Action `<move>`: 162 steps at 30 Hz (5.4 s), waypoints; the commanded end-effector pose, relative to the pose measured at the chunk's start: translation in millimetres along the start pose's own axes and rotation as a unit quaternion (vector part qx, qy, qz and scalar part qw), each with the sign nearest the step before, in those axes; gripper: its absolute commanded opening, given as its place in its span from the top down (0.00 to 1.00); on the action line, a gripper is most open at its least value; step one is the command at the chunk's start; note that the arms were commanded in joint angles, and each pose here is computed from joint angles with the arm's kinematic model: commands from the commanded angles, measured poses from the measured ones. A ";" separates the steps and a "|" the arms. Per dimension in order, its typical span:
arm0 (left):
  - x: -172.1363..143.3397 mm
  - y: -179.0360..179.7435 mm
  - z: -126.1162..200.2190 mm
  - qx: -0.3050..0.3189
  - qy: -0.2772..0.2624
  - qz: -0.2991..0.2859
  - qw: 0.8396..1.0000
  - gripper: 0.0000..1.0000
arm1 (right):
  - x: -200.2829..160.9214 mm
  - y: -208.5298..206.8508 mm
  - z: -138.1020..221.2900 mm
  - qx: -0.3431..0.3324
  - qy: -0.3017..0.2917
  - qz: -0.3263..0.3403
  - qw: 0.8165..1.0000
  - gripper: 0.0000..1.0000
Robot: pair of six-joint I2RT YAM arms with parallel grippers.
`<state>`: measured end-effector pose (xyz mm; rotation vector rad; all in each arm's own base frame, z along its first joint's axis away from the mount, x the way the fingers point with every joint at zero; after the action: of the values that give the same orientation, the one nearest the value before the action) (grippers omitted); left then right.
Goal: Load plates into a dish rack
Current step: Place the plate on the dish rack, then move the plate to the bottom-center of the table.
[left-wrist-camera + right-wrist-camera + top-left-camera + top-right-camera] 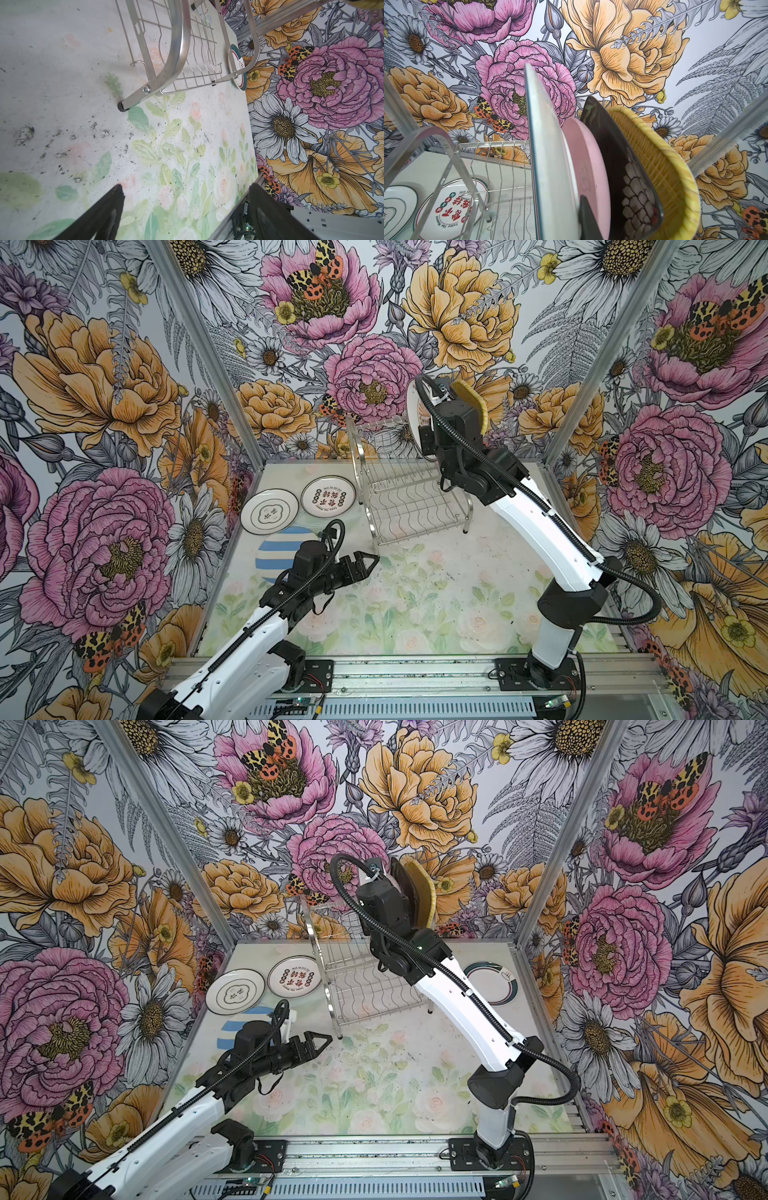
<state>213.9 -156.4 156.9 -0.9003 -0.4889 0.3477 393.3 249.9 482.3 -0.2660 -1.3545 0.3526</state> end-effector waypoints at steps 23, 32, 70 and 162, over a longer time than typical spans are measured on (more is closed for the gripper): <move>8.1 2.1 1.7 -0.008 -0.016 -0.014 1.000 0.03 | 5.1 -8.4 -34.4 -0.076 -0.006 0.001 0.997 1.00; 7.8 3.0 0.9 -0.007 -0.013 -0.012 1.000 0.02 | -10.5 -3.1 -47.5 -0.074 0.012 0.006 0.997 1.00; 8.8 0.4 5.4 -0.009 -0.019 -0.007 1.000 0.01 | -32.2 -14.6 -38.6 -0.059 0.031 -0.001 0.998 0.67; 200.8 129.2 107.3 0.326 -0.245 0.115 0.906 0.07 | -268.9 -11.2 70.5 0.194 0.185 -0.196 0.943 0.39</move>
<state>302.5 81.2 158.6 -0.1628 -0.6757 0.9488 276.7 128.9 250.4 0.1965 -0.8735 0.2196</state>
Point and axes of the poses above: each gripper's point midway between its finger pads, its own z axis back along the fingers, its own y axis along the line the jaws close on, x = y × z, the point moved 3 cm from there along z, back along the fingers, and after that the axes turned 12 degrees about z, right-handed, at the moved point
